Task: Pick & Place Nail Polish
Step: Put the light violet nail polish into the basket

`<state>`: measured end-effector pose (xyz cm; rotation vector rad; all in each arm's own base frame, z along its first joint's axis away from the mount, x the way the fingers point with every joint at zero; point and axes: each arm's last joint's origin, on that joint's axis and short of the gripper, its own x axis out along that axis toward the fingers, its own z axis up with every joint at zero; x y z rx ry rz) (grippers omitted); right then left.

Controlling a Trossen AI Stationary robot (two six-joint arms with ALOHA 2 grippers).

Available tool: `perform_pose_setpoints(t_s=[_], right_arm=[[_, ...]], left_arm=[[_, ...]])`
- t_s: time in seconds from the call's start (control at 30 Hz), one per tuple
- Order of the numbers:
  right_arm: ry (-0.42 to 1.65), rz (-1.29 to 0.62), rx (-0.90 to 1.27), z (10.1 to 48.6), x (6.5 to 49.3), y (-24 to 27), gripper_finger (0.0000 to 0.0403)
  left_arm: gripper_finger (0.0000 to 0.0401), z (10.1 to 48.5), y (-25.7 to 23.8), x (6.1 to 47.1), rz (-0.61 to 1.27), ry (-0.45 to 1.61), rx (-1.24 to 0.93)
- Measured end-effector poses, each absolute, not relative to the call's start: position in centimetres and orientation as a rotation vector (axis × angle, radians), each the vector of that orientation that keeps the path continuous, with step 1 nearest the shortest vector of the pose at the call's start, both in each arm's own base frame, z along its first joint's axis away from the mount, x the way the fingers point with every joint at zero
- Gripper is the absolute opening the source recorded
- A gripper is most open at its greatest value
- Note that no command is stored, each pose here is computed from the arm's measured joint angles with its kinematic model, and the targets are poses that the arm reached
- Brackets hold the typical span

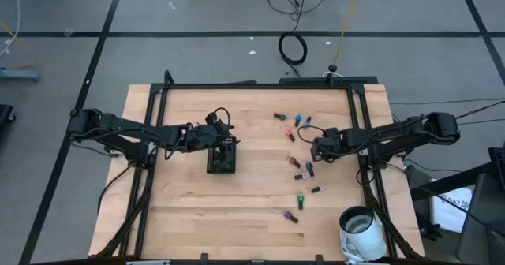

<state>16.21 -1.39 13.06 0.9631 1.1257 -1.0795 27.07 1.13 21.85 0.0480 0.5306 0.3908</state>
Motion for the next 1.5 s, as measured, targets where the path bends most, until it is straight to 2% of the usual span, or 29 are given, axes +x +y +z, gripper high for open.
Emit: perform_pose_setpoints(t_s=[0.3,0.37,0.63,0.87,1.0,1.1,1.3,1.5], right_arm=[[1.174,-0.948,0.84,13.1,16.5,-1.4,0.0051],[1.148,-0.882,0.793,13.3,16.8,-1.4,0.0051],[0.828,-0.632,0.643,16.0,18.9,-1.7,0.0051],[0.423,-0.428,0.351,19.9,20.9,-2.3,0.0051],[0.221,-0.125,0.109,21.0,22.0,-1.8,0.0051],[0.084,0.095,0.035,21.7,22.6,-1.2,0.0051],[-0.033,0.414,0.064,22.3,23.0,-0.9,0.0051],[-0.107,0.859,0.147,23.7,22.4,-0.2,0.0051]], left_arm=[[0.0269,21.8,1.1,27.1,0.392,0.53,0.045],[0.0269,21.8,1.1,27.1,0.394,0.528,0.037],[0.0269,21.9,1.1,27.1,0.397,0.526,0.027],[0.0269,22.2,1.5,27.2,0.45,0.477,-0.009],[0.0269,22.4,1.5,27.4,0.462,0.434,-0.067],[0.0269,22.6,1.5,27.5,0.46,0.41,-0.073],[0.0269,22.9,1.5,27.6,0.468,0.367,-0.128],[0.0269,23.0,1.5,27.6,0.467,0.359,-0.131]])
